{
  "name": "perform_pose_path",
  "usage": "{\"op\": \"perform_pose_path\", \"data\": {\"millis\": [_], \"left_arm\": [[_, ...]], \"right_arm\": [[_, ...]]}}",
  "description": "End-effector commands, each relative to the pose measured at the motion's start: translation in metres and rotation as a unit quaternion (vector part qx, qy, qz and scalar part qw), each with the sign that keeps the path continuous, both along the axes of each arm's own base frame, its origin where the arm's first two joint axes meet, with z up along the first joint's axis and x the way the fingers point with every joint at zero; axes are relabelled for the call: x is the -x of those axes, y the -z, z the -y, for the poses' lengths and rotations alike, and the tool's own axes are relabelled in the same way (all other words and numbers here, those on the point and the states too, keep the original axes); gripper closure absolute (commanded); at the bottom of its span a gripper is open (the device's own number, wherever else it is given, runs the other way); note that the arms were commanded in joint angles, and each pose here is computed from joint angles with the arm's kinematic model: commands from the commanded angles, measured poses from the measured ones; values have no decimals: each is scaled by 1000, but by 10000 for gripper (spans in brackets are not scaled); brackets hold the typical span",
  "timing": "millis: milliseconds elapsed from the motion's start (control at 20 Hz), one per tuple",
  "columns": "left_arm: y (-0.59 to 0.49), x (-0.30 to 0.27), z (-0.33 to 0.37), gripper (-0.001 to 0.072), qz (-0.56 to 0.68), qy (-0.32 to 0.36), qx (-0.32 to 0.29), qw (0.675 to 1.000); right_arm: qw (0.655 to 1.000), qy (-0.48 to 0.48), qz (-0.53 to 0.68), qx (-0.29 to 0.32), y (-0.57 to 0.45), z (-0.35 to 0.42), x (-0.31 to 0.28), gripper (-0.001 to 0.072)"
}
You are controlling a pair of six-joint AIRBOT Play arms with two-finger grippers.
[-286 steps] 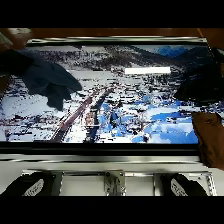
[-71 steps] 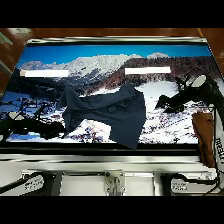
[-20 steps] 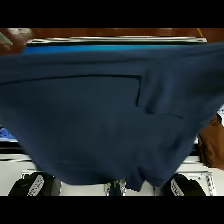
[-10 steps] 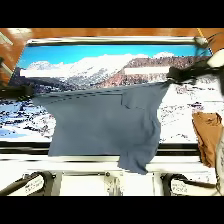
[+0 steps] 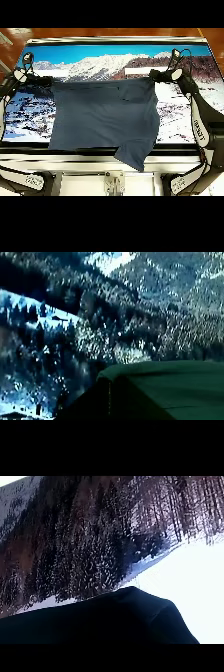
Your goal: Fold the shirts.
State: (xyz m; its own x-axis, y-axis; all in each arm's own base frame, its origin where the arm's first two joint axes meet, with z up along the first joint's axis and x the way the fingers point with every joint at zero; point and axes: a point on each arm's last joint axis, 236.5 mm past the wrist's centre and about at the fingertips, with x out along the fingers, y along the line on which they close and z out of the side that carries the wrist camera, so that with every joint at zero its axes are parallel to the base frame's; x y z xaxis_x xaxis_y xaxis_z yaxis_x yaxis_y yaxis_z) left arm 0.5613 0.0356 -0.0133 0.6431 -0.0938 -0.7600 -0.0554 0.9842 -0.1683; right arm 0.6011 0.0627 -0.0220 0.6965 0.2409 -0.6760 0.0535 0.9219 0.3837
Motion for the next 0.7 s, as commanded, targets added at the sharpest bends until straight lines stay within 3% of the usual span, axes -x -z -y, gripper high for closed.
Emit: {"op": "perform_pose_path", "data": {"millis": [0, 200, 300, 450, 650], "left_arm": [[21, -8, 3, 667, -7, -4, 7, 1000], [18, 38, -4, 667, -108, 50, 11, 993], [25, 79, -2, 667, -193, 71, 37, 978], [48, 143, 12, 667, -326, 103, 79, 936], [62, 167, 17, 667, -366, 103, 93, 920]], "right_arm": [[1000, 0, 0, 4, 19, -5, -5, 657], [996, -51, -70, 37, 7, 4, 36, 658], [984, -74, -159, 19, 6, 6, 83, 658], [940, -93, -328, 6, 28, 10, 162, 658], [904, -86, -419, -1, 45, 4, 209, 658]]}}
